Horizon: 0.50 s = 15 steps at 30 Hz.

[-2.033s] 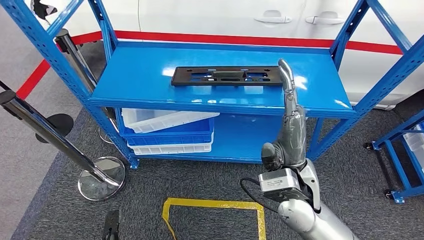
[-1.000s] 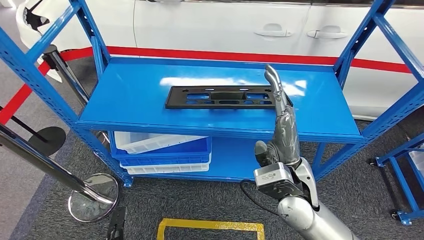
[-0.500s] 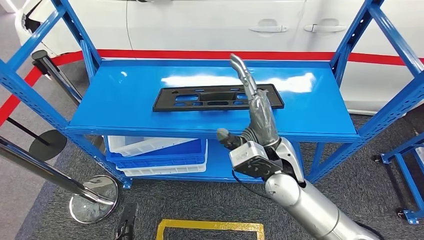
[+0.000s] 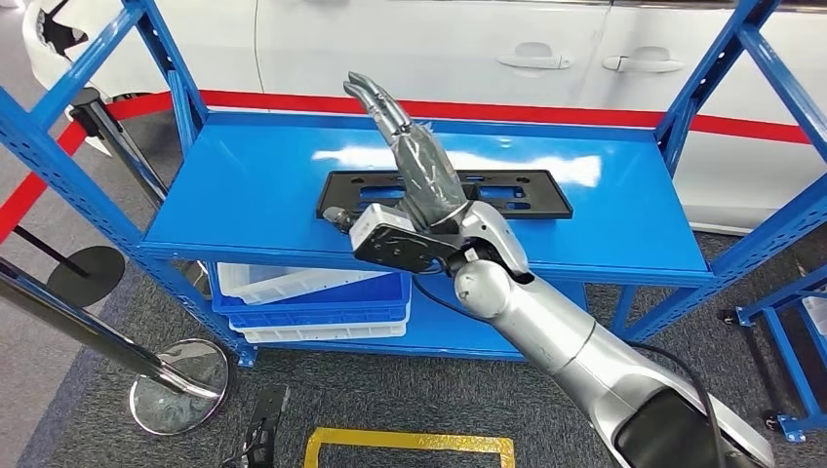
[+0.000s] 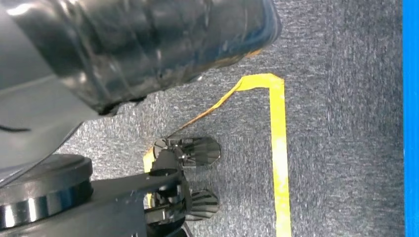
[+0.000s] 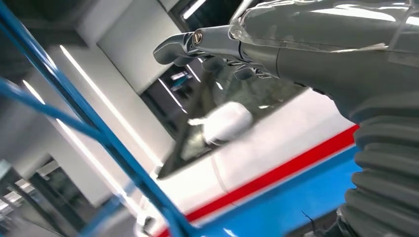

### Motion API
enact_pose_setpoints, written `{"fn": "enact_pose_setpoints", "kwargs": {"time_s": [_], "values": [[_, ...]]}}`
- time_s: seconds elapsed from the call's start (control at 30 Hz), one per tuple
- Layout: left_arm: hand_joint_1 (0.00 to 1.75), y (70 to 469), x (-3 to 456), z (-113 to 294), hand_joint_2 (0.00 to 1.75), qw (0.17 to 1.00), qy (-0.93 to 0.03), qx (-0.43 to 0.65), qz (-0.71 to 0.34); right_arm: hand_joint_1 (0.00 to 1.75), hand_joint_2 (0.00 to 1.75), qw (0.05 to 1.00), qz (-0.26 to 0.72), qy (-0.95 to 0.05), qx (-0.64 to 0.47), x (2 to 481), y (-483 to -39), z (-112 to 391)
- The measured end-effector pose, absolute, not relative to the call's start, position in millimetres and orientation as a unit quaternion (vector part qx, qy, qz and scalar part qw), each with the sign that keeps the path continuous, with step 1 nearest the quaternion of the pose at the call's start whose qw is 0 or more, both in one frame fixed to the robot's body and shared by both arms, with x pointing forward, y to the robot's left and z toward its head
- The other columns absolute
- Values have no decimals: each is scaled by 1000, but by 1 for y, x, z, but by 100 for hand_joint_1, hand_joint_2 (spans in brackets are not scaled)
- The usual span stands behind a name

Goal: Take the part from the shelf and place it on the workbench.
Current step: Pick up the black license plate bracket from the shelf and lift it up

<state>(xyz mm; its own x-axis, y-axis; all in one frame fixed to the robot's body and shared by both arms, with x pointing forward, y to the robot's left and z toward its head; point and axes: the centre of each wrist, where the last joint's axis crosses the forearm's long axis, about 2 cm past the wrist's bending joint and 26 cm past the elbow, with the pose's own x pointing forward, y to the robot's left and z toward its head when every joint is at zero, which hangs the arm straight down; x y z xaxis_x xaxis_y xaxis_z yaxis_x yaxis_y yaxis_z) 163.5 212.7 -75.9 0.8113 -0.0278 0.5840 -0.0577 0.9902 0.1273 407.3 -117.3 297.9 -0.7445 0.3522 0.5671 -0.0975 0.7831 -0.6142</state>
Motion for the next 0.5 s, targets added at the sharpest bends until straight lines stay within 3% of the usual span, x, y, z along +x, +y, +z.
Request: {"fn": "enact_pose_setpoints", "kwargs": {"time_s": [0.5], "values": [[0,196,154,-76,0,954,-295,51,23,0,175,431,436,-772,-169,445,-94,274]]}}
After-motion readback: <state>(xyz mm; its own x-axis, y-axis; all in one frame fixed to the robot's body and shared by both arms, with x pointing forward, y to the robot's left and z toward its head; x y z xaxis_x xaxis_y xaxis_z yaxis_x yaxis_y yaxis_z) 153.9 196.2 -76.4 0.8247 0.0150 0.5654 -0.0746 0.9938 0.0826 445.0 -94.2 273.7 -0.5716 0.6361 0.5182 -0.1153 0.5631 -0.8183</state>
